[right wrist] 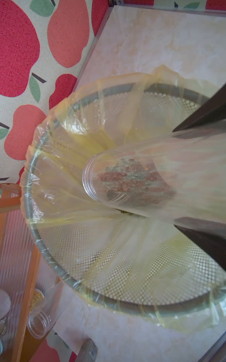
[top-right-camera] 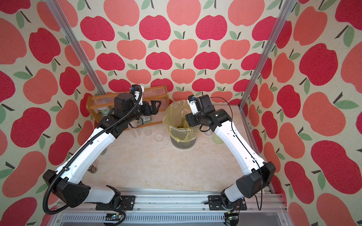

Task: Empty moldy mung beans from jars
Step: Pour the moldy mung beans from the jar into the trash bin.

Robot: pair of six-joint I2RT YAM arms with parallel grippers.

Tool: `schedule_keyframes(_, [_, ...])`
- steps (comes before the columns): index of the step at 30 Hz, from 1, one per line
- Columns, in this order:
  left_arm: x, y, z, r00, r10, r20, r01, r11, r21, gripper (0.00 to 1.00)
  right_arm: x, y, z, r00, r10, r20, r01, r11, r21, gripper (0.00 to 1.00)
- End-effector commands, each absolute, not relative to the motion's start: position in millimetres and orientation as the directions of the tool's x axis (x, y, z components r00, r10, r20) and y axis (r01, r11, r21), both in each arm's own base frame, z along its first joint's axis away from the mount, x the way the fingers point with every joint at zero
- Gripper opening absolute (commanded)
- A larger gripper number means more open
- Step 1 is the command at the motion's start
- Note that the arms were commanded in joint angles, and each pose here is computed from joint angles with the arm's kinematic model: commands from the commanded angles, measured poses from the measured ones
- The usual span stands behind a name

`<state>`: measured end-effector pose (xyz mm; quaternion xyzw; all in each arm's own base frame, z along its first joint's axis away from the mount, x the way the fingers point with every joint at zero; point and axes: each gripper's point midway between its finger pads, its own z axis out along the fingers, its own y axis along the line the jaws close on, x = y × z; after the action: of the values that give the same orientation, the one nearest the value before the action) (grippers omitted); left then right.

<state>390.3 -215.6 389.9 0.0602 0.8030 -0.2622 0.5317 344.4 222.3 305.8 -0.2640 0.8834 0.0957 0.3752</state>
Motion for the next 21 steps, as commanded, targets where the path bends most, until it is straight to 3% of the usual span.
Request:
schedule_keyframes(1, [387,-213,410,-0.357,-0.188,-0.915,0.399,0.855,-0.331,1.0,340,208,318,-0.568,-0.407,-0.715,-0.52,0.851,-0.072,0.4])
schedule_keyframes(9, [386,-207,413,-0.341,-0.173,-0.924,0.386,0.87,-0.305,1.0,367,216,329,-0.55,-0.367,-0.75,-0.512,0.858,-0.043,0.4])
schedule_keyframes(16, [379,-198,414,-0.314,-0.187,-0.931,0.365,0.881,-0.3,1.0,350,206,334,-0.531,-0.294,-0.795,-0.503,0.864,0.016,0.4])
schedule_keyframes(21, [384,-203,412,-0.339,-0.154,-0.928,0.378,0.881,-0.284,1.0,363,210,338,-0.575,-0.329,-0.749,-0.506,0.863,0.009,0.38])
